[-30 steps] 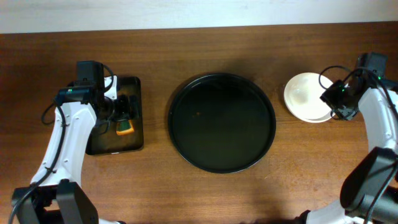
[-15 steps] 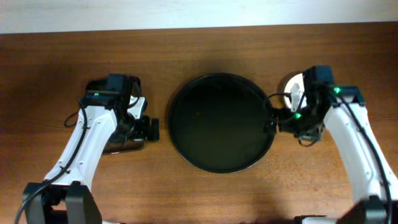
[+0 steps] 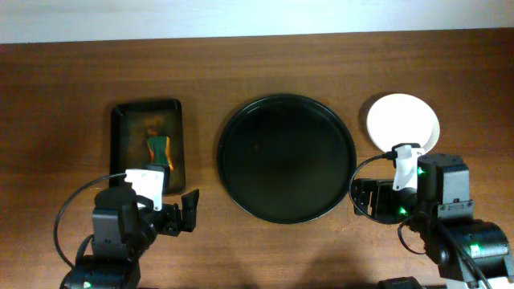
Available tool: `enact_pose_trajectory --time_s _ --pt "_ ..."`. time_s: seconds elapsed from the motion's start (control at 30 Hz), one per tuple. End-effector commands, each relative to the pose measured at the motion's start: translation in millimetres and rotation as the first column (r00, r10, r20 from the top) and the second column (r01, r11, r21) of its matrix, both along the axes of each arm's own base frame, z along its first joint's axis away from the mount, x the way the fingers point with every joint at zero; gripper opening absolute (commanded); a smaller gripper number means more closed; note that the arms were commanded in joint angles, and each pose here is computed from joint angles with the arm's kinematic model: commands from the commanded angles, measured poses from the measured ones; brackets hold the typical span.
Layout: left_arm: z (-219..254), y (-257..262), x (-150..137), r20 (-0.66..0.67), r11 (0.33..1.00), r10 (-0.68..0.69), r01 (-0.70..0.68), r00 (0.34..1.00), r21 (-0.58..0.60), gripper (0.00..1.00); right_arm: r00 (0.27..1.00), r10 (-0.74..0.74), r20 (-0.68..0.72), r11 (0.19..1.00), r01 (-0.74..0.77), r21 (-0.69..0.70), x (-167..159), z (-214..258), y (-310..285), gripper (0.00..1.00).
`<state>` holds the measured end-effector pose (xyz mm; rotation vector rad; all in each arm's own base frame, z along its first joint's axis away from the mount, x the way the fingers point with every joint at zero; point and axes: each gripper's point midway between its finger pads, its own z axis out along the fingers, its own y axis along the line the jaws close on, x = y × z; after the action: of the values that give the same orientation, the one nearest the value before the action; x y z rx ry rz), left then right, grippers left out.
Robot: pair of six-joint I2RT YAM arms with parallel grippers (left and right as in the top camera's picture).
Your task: Clean dirty plates on tray and stack at the side
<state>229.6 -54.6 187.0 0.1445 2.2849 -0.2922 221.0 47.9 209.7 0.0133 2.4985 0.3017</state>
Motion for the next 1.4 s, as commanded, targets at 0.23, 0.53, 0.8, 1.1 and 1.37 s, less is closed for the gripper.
enact_pose_trajectory --time_s 0.23,0.53,0.8,1.1,1.37 --pt "-2.1 -1.9 -0.9 -0.008 1.000 -0.003 0.002 1.000 -0.014 0.99 0.989 -0.010 -0.150 1.000 0.007 -0.022 10.8 -34.4 -0.2 0.99" --pt "-3.2 -1.8 -2.0 -0.014 1.000 -0.003 0.002 1.000 -0.013 0.99 0.788 -0.063 0.613 0.989 0.134 -0.070 -2.3 69.9 -30.6 0.99" --pt "-3.3 -1.8 -2.0 -0.015 1.000 -0.003 0.002 1.000 -0.013 0.99 0.518 -0.075 0.852 0.994 0.107 0.023 13.7 17.2 -20.5 0.99" --pt "-3.2 -1.8 -2.0 -0.014 1.000 -0.003 0.002 1.000 -0.013 0.99 0.639 0.074 0.765 0.982 0.085 -0.167 23.0 -54.0 -17.1 0.99" --pt "-3.3 -1.8 -2.0 -0.015 1.000 -0.003 0.002 1.000 -0.013 0.99 0.639 0.073 0.765 0.982 0.087 -0.167 23.1 -53.9 -17.4 0.99"
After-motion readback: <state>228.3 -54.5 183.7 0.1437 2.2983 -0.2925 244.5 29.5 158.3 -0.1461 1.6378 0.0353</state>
